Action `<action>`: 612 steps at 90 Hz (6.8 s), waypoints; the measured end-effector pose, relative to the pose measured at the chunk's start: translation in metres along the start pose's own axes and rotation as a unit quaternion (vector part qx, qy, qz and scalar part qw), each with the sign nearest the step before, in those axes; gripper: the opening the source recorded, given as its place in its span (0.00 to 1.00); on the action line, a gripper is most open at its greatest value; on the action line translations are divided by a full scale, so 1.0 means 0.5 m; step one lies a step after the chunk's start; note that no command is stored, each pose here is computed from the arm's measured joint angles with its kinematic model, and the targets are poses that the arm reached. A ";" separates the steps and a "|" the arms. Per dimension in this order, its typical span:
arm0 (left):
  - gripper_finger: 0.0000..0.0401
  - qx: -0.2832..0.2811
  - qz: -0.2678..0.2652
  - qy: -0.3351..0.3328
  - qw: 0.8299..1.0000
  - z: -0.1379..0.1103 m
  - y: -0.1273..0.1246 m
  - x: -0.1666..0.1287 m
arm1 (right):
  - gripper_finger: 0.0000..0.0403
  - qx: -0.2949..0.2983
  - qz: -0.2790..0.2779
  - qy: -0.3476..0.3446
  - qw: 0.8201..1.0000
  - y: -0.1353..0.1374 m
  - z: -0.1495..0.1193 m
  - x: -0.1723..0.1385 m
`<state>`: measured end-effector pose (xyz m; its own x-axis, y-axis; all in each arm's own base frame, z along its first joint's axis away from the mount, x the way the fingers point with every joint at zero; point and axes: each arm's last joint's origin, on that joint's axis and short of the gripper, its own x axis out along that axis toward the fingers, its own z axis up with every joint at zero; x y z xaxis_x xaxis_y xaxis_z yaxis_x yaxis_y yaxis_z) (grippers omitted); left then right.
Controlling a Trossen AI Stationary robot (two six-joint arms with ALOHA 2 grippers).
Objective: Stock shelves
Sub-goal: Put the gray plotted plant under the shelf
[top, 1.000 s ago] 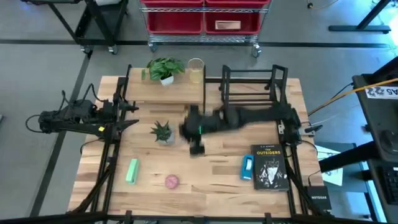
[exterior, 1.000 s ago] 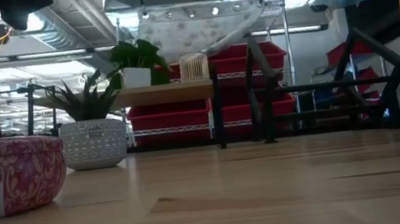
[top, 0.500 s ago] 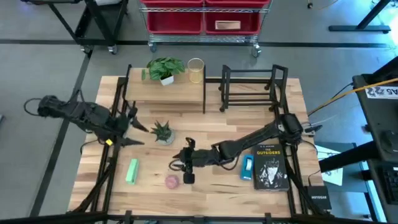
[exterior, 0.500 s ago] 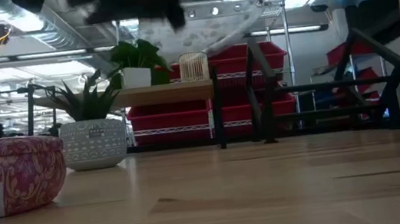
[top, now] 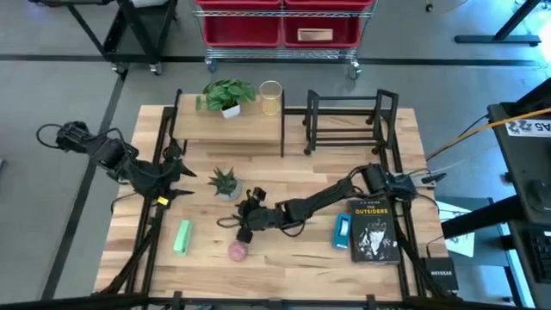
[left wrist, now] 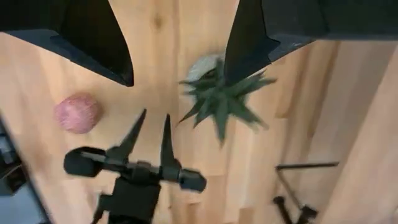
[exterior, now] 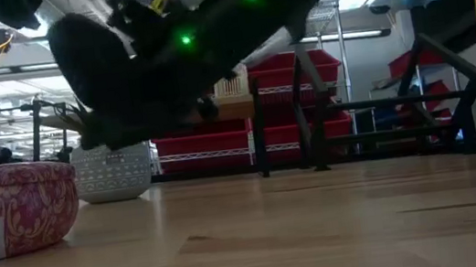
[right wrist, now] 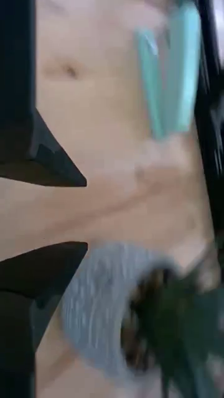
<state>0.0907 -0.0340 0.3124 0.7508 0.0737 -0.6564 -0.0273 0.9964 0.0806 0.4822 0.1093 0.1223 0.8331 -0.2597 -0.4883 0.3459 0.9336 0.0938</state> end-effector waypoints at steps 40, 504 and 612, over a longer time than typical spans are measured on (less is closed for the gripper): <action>0.59 -0.085 0.008 0.026 0.996 -0.013 0.005 -0.002 | 0.45 -0.114 0.015 0.082 0.990 -0.034 0.018 -0.018; 0.70 -0.303 0.564 0.124 0.759 -0.273 0.057 0.306 | 0.90 -0.084 0.045 -0.092 0.991 -0.309 0.110 0.309; 0.70 -0.395 0.500 0.125 0.760 -0.206 0.038 0.318 | 0.81 -0.087 0.018 0.067 0.994 -0.299 0.087 0.285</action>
<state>0.1415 0.0011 0.1326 -0.0531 0.7180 -0.6940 -0.9643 0.1437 0.2225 0.5680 -0.0779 0.0764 0.7752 -0.2009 -0.5989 0.2272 0.9733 -0.0324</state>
